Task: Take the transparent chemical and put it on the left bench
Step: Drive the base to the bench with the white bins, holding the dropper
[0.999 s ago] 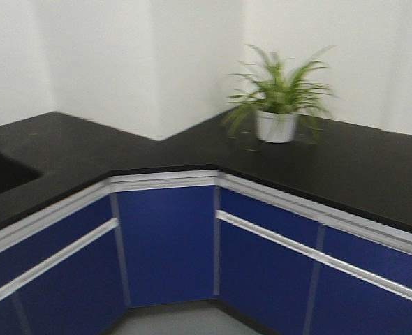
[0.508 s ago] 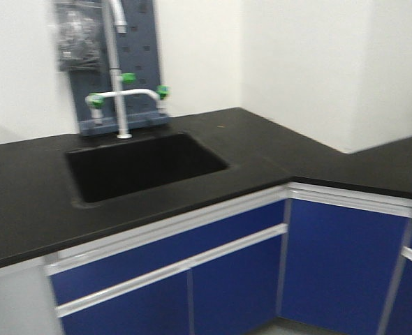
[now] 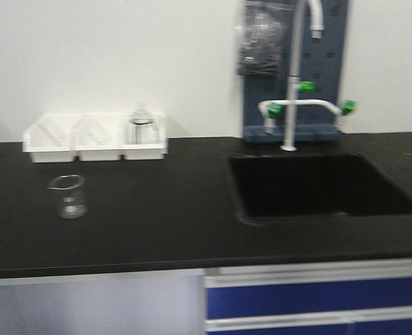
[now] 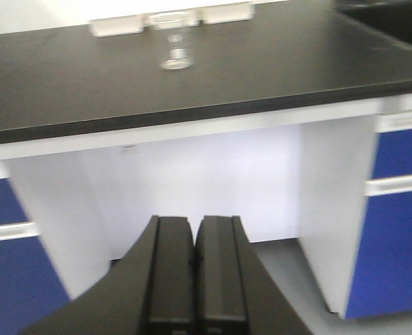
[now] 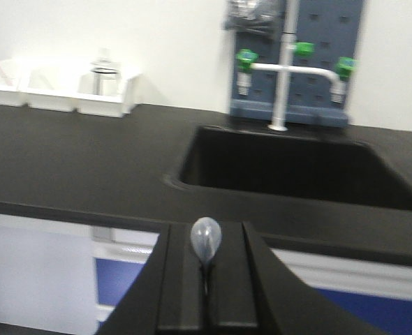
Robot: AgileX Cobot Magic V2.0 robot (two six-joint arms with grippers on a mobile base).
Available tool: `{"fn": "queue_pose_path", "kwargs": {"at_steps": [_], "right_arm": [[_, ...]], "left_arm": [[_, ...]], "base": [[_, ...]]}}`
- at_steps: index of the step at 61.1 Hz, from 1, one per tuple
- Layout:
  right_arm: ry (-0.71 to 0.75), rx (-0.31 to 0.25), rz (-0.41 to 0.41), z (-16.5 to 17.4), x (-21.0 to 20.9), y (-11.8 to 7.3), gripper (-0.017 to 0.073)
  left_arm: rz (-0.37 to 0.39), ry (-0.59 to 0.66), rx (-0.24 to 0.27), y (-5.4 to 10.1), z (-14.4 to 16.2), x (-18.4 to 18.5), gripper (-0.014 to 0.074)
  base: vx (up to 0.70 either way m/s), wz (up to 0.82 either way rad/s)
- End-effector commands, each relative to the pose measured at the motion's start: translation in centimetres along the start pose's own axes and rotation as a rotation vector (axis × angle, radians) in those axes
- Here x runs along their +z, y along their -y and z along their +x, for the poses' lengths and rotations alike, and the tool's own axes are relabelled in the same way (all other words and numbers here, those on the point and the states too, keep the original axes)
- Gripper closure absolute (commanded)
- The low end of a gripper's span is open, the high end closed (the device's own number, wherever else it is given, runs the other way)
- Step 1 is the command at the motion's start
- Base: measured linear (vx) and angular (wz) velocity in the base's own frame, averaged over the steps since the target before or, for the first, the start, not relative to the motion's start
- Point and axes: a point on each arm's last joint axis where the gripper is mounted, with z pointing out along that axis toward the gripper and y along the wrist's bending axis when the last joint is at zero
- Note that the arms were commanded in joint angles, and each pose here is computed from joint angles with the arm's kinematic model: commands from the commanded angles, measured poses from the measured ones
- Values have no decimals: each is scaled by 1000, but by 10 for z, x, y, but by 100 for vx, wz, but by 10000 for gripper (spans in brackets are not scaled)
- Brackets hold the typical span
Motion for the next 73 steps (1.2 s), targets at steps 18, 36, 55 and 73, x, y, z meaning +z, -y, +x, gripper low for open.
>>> {"fn": "queue_pose_path", "kwargs": {"at_steps": [18,36,55,73], "right_arm": [[102,-1,-14,-17,1,0,564],[102,-1,-14,-17,1,0,564],[102,-1,-14,-17,1,0,564],[102,-1,-14,-17,1,0,564]], "left_arm": [[-2,81,-9,0,-3,-1,597],[-2,81,-9,0,-3,-1,597],[-2,81,-9,0,-3,-1,597],[-2,81,-9,0,-3,-1,597]], "base": [[28,62],[33,25],[34,6],[28,5]]}}
